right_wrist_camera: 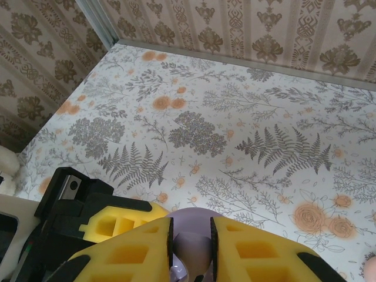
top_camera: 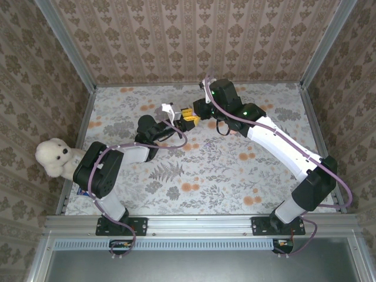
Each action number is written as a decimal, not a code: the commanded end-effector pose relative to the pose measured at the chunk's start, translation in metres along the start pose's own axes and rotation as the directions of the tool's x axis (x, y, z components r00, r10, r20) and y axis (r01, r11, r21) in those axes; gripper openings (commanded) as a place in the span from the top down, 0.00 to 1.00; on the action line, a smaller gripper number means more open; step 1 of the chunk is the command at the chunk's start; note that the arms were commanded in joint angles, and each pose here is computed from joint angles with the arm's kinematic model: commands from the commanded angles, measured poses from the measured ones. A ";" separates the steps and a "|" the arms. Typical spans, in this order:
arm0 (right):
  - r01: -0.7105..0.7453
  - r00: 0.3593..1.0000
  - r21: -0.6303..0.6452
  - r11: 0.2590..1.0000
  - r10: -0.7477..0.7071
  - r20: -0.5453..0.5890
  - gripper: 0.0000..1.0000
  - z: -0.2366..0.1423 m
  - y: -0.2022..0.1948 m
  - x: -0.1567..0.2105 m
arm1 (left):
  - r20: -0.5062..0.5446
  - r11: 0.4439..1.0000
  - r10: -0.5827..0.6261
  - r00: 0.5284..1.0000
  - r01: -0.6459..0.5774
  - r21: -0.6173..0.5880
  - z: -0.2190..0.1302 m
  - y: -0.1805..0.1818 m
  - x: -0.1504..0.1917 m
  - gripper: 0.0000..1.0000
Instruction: Insert wireless bluetooth earbuds into charging case
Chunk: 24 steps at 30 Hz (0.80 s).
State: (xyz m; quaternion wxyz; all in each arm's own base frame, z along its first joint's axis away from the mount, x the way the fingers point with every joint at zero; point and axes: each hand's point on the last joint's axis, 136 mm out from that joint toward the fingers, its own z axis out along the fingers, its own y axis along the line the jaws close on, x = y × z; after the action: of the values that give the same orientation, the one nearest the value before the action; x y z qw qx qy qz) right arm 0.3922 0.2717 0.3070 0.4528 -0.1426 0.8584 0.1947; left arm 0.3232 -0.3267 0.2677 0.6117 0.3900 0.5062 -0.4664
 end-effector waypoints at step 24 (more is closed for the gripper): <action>0.094 0.995 0.005 0.996 -0.094 -0.034 0.77 0.006 -0.003 0.032 | 0.070 0.997 0.069 0.995 -0.070 0.009 0.004 -0.004 -0.032 1.00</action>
State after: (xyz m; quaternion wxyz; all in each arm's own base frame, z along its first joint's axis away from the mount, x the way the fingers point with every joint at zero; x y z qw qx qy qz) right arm 0.3914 0.2717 0.2930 0.4654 -0.1653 0.8502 0.1825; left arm 0.3262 -0.3277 0.2569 0.5948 0.3856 0.5284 -0.4673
